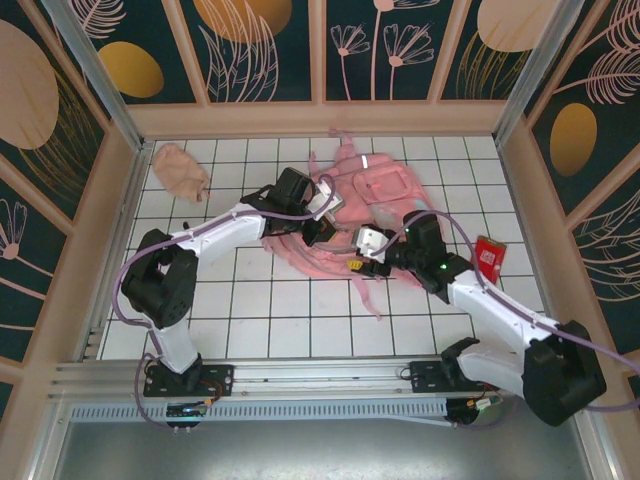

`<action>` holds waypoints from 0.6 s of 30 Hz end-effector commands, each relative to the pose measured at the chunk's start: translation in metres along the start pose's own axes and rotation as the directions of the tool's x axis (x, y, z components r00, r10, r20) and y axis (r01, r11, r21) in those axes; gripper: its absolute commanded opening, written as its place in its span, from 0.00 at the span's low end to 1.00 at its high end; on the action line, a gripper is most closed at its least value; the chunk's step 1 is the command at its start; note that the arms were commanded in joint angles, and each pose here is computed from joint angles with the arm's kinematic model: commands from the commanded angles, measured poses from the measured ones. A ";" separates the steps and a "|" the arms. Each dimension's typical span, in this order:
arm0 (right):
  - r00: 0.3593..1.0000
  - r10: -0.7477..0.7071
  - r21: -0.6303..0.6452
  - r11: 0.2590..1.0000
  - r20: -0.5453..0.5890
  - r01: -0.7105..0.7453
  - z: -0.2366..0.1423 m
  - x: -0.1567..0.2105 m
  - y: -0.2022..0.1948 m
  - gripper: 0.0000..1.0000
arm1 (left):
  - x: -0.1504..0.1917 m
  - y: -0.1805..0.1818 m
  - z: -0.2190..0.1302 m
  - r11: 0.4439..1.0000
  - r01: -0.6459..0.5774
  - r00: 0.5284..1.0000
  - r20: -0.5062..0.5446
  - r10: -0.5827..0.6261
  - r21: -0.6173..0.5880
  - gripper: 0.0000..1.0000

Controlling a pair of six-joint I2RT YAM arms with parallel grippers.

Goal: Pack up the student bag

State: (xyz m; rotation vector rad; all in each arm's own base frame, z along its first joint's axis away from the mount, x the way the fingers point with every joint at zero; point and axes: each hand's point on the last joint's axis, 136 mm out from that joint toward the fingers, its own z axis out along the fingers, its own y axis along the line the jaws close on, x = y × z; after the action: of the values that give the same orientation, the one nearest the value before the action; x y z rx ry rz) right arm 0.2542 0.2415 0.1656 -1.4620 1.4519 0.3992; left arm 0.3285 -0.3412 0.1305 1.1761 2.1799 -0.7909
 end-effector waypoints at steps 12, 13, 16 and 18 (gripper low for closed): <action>0.974 -0.195 0.024 0.980 -0.118 0.199 0.039 0.019 -0.037 0.43 | -0.037 -0.049 -0.024 0.962 -0.180 0.973 0.182 0.143 0.205 0.00; 0.970 -0.213 0.041 0.975 -0.120 0.220 0.039 0.019 -0.039 0.32 | -0.039 -0.051 -0.026 0.960 -0.177 0.972 0.194 0.135 0.219 0.00; 0.963 -0.247 0.106 0.960 -0.109 0.259 0.036 0.016 -0.045 0.07 | -0.038 -0.053 -0.030 0.958 -0.158 0.972 0.211 0.108 0.239 0.04; 0.962 -0.257 0.140 0.953 -0.092 0.268 0.033 0.011 -0.049 0.00 | -0.043 -0.052 -0.045 0.967 -0.144 0.967 0.240 0.091 0.212 0.22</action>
State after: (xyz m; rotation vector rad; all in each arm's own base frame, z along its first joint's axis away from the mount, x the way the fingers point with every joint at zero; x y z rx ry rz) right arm 0.2987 0.2507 0.1405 -1.6030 1.3797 0.1788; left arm 0.3235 -0.3380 0.1322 1.2197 2.0974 -0.8627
